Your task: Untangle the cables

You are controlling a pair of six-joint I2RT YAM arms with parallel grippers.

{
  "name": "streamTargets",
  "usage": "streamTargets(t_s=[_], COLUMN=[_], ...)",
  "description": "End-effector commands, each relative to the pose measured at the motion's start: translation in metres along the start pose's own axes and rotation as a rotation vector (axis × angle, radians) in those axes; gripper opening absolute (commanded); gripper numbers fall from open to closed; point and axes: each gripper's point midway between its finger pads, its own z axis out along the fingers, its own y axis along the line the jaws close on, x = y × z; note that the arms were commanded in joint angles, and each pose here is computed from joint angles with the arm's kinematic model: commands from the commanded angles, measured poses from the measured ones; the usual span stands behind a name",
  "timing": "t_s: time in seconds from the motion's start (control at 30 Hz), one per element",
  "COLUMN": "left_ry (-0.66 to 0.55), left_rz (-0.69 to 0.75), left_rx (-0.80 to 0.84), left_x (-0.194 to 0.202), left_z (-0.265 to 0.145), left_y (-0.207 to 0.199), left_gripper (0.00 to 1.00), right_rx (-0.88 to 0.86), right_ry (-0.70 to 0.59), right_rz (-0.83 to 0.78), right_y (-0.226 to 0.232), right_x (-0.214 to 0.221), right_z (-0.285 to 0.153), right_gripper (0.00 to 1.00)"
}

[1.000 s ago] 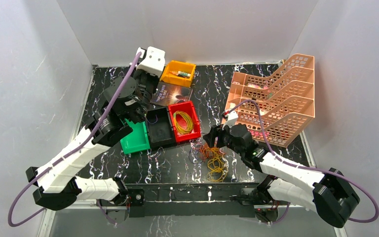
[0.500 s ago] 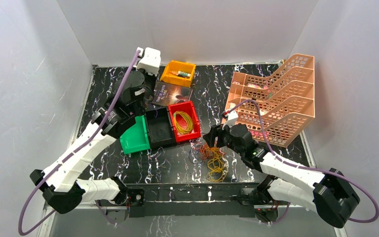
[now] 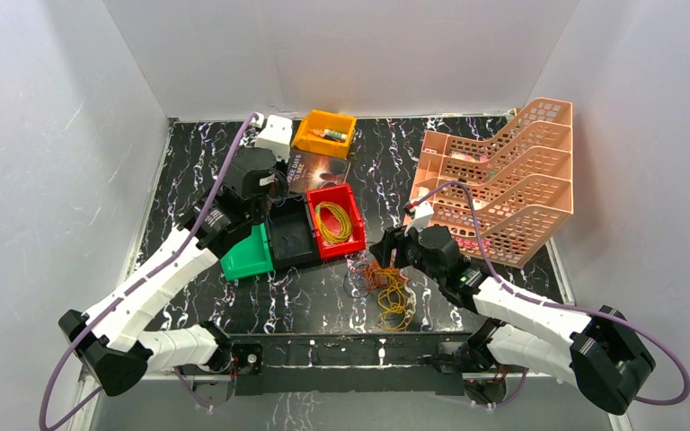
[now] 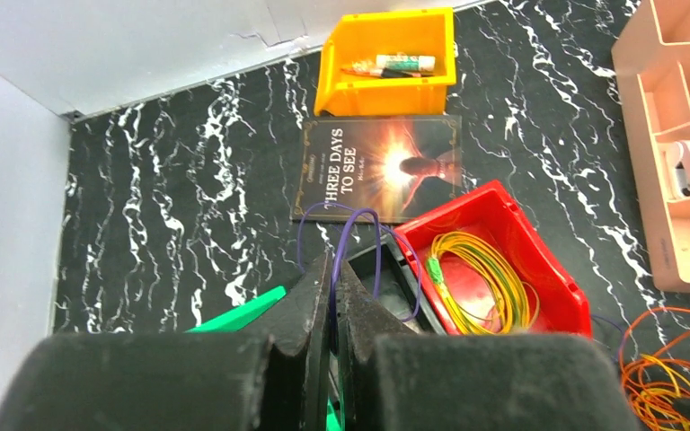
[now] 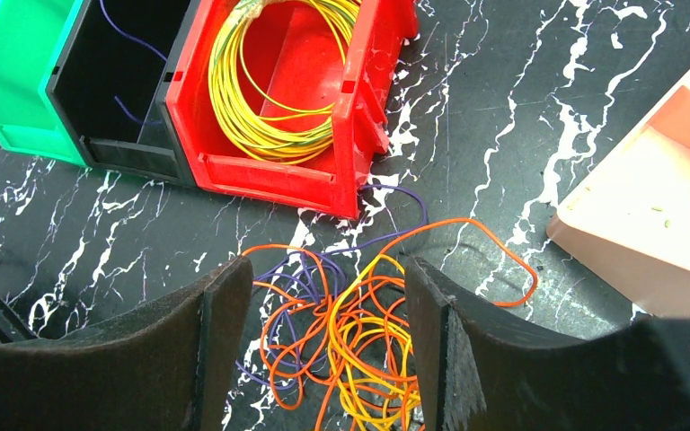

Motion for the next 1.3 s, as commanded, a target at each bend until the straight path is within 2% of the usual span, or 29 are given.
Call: streamTargets(t_s=[0.0, 0.33, 0.53, 0.83, 1.27], left_ry=[-0.027, -0.126, -0.163, -0.161, -0.093], left_rz=[-0.102, -0.168, -0.202, -0.206, -0.188], left_rx=[0.046, 0.094, 0.091, 0.079, 0.103], left_x=[-0.006, -0.04, -0.047, -0.042, -0.015], left_z=[-0.013, -0.039, -0.051, -0.054, -0.026], left_y=[-0.001, 0.006, 0.015, 0.018, -0.005], left_gripper=[0.0, 0.0, 0.0, 0.0, 0.0], right_rx=[-0.015, -0.011, -0.014, -0.019, -0.001], right_ry=[-0.056, -0.052, -0.049, -0.039, -0.04], right_rz=[0.009, 0.009, 0.014, 0.01, 0.013], right_y=[0.008, 0.007, 0.007, 0.008, 0.004], right_x=[-0.02, -0.018, -0.015, -0.013, -0.012], right_z=[0.002, 0.003, 0.003, 0.005, 0.003], right_gripper=[0.72, 0.72, 0.72, 0.72, 0.72])
